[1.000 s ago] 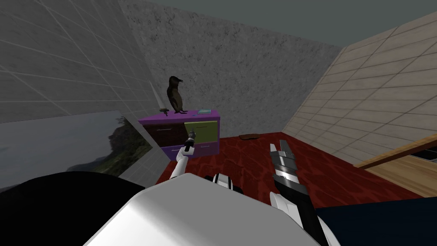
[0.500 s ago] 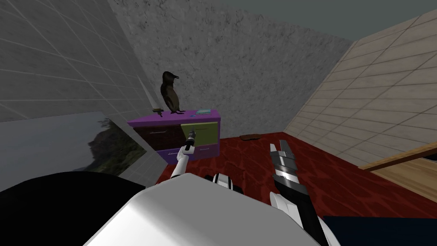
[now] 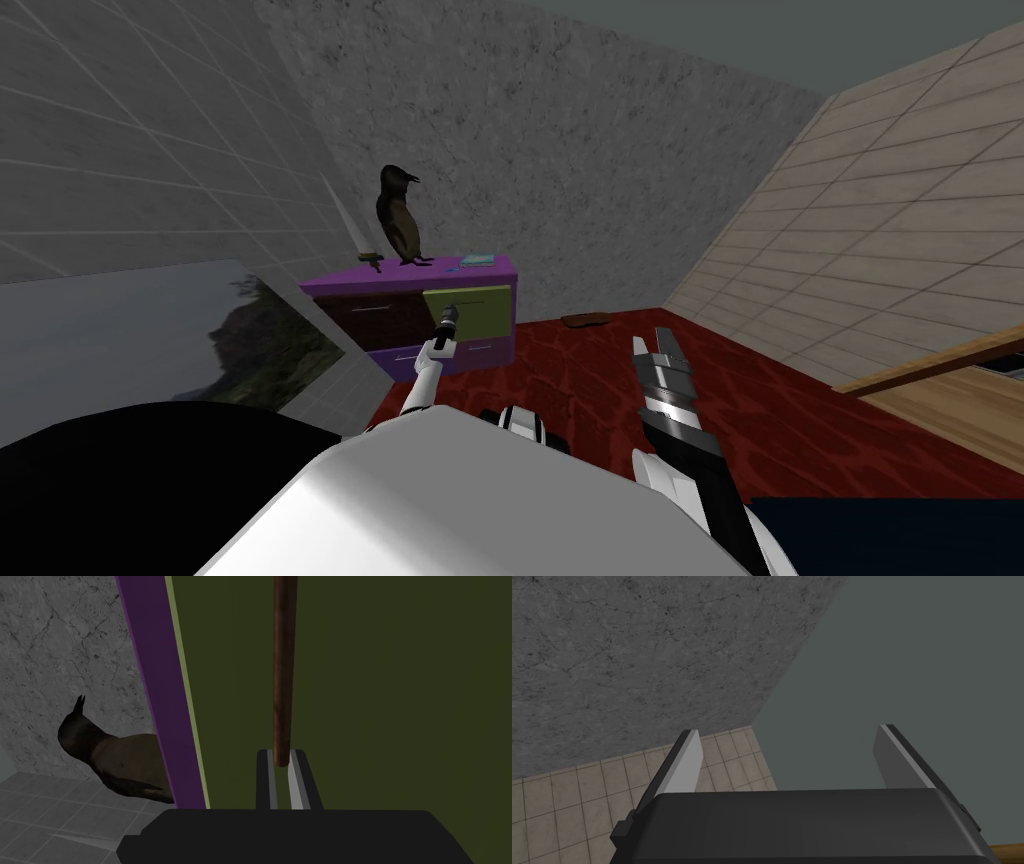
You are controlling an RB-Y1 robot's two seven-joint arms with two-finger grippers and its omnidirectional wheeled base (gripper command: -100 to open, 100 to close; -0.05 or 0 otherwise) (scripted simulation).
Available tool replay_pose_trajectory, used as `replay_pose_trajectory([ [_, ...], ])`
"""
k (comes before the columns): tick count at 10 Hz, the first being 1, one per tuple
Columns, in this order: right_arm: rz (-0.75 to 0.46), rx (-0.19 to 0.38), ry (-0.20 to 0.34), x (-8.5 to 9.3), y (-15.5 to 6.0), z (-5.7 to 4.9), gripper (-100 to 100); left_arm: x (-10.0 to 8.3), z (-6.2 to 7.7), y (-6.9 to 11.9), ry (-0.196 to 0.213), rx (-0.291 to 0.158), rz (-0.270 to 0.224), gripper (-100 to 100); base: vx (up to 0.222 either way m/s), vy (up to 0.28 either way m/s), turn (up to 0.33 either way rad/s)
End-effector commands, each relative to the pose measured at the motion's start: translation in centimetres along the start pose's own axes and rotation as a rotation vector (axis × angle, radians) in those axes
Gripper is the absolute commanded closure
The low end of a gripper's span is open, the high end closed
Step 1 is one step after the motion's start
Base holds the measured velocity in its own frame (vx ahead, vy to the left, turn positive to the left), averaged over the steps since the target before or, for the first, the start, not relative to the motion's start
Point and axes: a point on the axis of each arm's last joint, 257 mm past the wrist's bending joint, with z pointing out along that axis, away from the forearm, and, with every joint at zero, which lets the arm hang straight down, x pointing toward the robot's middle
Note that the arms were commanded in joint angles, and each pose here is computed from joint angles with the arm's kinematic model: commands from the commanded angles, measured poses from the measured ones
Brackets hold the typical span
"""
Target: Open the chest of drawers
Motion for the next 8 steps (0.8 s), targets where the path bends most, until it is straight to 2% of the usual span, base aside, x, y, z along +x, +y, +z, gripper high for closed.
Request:
replay_pose_trajectory([
  [1, 0.0, 0.0, 0.0, 0.0, 0.0, 0.0, 0, 0.19, 0.08, -0.14, 0.003, -0.001, -0.001, 100, -0.195, -0.096, 0.01],
  [4, 0.0, 0.0, 0.0, -0.01, -0.01, -0.01, 0, 0.3, -0.22, 0.47, 0.003, -0.017, -0.002, 100, -0.132, -0.062, 0.009],
  [7, 0.0, 0.0, 0.0, 0.0, 0.0, 0.0, 0, 0.55, -0.15, -0.03, 0.008, -0.007, -0.001, 100, -0.193, -0.082, 0.012],
  [8, 0.0, 0.0, 0.0, 0.0, 0.0, 0.0, 0, 0.46, -0.27, 0.31, 0.006, -0.014, -0.001, 100, -0.09, -0.051, 0.004],
])
